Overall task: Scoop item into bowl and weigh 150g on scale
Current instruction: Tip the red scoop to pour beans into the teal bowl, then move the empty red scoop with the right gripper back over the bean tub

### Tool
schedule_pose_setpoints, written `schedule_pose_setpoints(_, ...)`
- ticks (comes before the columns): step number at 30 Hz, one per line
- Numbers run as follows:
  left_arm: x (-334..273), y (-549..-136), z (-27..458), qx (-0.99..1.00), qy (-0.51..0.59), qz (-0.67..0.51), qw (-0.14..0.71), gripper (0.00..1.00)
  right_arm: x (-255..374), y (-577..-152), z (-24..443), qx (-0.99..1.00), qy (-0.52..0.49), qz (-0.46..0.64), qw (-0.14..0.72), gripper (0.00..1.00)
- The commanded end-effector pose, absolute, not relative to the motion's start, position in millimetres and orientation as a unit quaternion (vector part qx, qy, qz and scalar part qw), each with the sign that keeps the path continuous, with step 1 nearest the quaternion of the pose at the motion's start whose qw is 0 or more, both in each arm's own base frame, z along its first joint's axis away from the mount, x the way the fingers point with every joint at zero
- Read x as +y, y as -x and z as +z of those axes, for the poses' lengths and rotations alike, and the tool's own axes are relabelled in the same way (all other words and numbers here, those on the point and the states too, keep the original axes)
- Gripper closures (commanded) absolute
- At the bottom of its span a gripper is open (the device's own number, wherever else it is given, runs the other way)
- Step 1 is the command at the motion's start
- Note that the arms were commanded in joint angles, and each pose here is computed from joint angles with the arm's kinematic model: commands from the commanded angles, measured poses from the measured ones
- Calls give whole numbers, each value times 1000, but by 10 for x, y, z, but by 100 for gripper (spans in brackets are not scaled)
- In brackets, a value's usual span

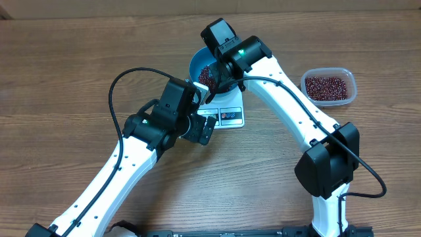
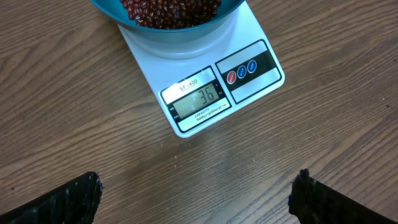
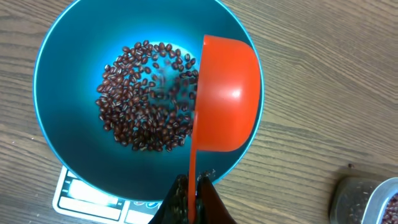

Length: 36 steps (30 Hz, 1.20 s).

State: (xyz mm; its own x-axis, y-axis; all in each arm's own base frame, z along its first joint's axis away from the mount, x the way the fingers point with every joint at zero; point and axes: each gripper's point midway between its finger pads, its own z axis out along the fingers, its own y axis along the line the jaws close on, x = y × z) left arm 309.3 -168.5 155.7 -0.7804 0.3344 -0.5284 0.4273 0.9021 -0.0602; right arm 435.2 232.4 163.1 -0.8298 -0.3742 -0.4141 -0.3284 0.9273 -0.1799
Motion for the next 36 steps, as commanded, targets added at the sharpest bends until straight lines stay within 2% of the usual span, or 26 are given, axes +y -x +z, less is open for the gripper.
schedule_pose_setpoints(1,-1703,-3077,1539,937,-217,-85,261,0,2320,-4426,1843,949,176,-54,257,96)
schedule_pose_setpoints(11,-1703,-3077,1539,937,-217,-85,261,0,2400,-4431,2065,947,172,20,272,96)
schedule_pose_setpoints(27,-1703,-3077,1539,937,-217,-85,261,0,2213,-4411,2381,944,153,75,282,96)
schedule_pose_setpoints(31,-1703,-3077,1539,937,-217,-85,261,0,2049,-4402,2564,941,137,119,284,96)
schedule_pose_setpoints(36,-1703,-3077,1539,937,-217,-85,261,0,1552,-4352,2847,941,98,144,291,96)
